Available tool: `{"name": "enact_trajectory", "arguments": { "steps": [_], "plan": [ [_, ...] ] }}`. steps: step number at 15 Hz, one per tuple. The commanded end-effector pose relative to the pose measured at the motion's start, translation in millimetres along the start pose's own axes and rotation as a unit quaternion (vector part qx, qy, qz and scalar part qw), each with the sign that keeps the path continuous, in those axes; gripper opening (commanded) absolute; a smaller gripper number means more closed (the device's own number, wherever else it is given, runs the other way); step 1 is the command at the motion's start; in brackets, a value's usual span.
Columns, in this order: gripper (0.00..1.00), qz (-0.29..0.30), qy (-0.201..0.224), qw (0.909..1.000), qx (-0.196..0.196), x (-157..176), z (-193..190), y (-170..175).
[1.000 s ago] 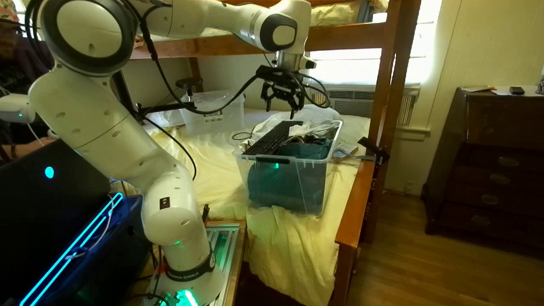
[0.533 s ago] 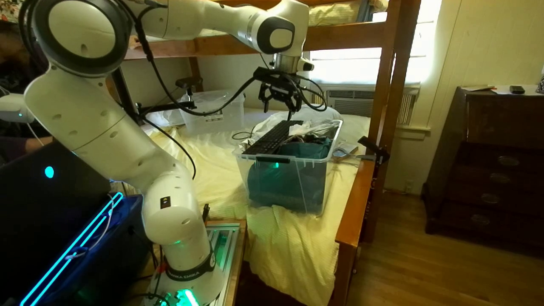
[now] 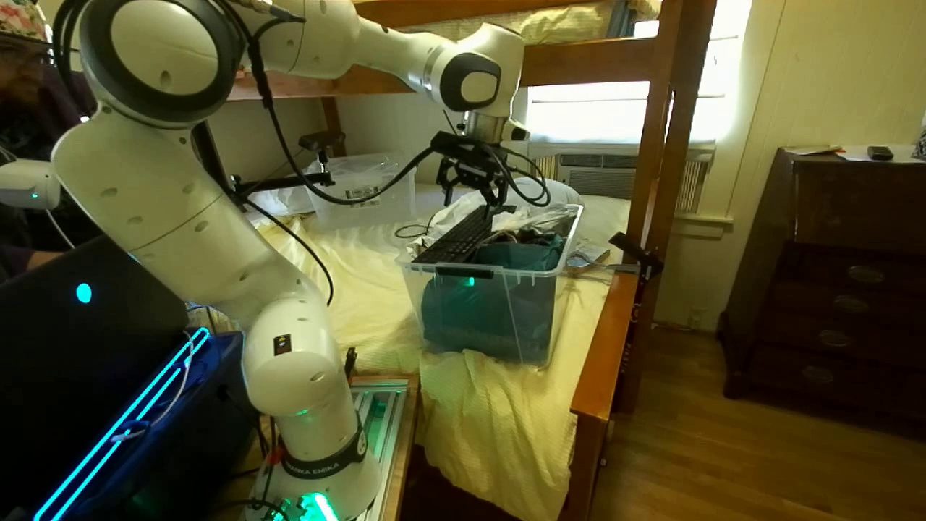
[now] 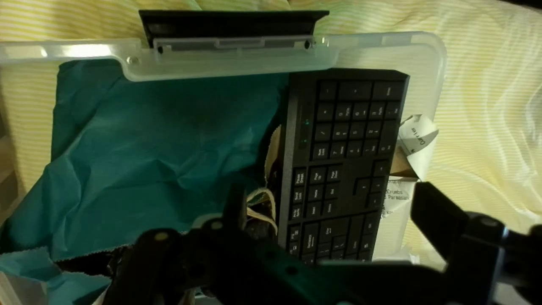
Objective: Remove the keyboard from the storage box and place it on the bed
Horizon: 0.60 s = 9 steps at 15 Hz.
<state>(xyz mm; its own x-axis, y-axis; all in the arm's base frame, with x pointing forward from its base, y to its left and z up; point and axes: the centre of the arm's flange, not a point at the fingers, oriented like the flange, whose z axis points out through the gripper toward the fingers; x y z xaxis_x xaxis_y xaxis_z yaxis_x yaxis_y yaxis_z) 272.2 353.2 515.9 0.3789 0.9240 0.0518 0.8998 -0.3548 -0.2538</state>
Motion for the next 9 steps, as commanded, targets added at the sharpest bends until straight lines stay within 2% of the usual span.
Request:
{"name": "enact_trajectory", "arguments": {
  "steps": [1,3,5,9],
  "plan": [
    [1.00,-0.013,0.023,0.9995,0.019,5.4,35.2,-10.8],
    [1.00,-0.018,0.033,0.9989,0.029,9.4,53.6,-15.5],
    [1.00,-0.028,0.030,0.9989,0.024,9.8,72.4,-17.1],
    [1.00,-0.035,0.030,0.9988,0.017,0.8,104.8,-3.8]
  ]
}}
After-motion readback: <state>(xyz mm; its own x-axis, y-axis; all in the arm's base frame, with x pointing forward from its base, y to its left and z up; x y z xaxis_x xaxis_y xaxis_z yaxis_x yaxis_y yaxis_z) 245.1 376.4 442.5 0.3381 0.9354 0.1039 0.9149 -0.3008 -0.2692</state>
